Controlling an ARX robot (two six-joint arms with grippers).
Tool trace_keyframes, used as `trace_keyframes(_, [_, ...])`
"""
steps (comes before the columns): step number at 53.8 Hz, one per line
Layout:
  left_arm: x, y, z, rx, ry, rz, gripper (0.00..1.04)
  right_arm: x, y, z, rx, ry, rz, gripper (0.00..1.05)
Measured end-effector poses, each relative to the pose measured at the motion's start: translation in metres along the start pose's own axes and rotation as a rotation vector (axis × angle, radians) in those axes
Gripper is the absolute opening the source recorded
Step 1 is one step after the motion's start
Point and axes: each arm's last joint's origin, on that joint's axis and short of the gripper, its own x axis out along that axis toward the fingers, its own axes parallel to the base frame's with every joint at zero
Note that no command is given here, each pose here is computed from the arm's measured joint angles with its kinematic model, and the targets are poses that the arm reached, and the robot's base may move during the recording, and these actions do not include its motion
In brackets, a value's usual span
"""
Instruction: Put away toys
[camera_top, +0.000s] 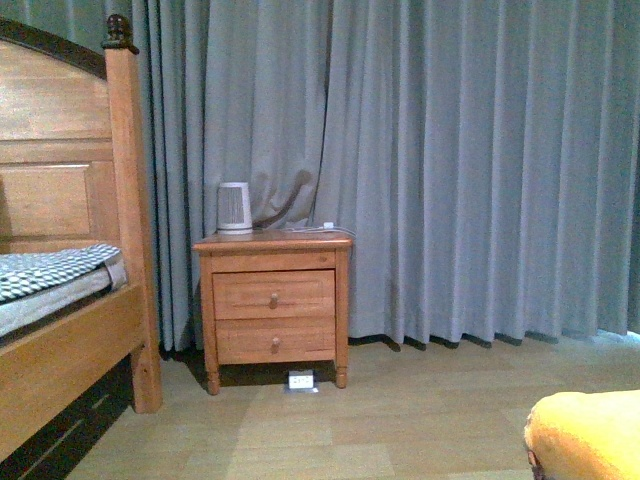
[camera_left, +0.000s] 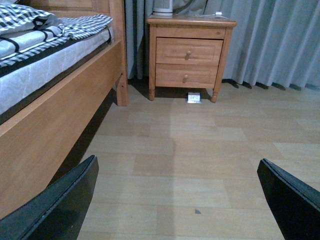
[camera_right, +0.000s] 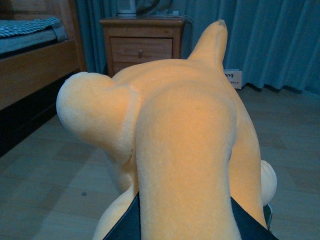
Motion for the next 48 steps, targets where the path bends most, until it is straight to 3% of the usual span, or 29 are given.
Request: trace_keyframes(48, [0.0000, 0.0000, 0.0000, 0.000, 0.000, 0.000, 0.99, 0.0000, 0.0000, -0.0001, 0.000, 0.001, 0.000, 0.18])
